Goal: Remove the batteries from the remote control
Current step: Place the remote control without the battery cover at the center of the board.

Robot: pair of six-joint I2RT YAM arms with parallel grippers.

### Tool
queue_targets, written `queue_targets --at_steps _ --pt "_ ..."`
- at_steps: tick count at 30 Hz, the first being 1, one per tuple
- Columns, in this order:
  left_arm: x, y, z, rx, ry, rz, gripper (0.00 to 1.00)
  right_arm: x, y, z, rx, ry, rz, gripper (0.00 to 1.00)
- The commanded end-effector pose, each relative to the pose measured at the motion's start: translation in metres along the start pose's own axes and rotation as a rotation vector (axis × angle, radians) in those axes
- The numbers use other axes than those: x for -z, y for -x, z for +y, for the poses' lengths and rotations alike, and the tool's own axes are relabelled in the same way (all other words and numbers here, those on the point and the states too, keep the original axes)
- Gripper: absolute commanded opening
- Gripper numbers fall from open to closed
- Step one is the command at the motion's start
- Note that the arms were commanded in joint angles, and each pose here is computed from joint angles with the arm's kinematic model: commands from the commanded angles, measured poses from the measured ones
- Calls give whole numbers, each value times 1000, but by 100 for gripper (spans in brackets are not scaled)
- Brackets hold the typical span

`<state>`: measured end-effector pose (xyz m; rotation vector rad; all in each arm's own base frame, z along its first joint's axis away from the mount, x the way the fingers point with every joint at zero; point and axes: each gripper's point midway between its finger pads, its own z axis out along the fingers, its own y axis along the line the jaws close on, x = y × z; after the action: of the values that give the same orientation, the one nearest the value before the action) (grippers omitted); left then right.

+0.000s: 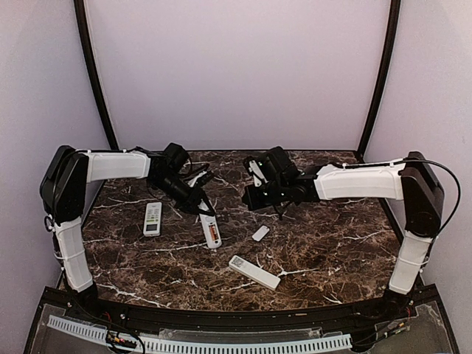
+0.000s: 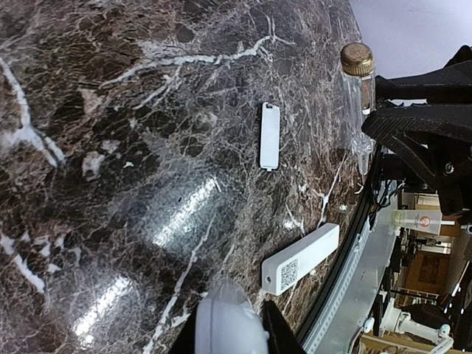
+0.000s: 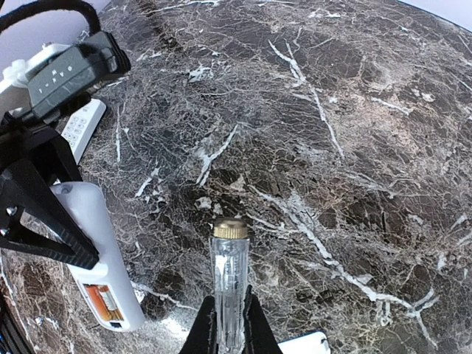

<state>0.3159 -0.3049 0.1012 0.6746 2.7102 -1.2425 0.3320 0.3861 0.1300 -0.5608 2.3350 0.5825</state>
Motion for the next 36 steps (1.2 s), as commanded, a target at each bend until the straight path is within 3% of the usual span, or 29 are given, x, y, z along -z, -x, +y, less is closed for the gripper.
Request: queue_targets --at_steps 1,13,26,31,36 --pt "-7 0 -15 -31 -46 43 7 4 5 -2 -21 -9 -43 0" --pt "-28 9 13 -13 48 44 28 8 8 -2 -37 3 -65 0" --pt "-28 33 33 -30 170 -8 59 8 9 -7 -55 -3 -71 0" --pt "-2 42 83 62 513 -88 71 14 15 -10 -84 -2 -87 0" --pt "44 60 73 45 629 -274 81 30 29 -7 -114 13 -132 0"
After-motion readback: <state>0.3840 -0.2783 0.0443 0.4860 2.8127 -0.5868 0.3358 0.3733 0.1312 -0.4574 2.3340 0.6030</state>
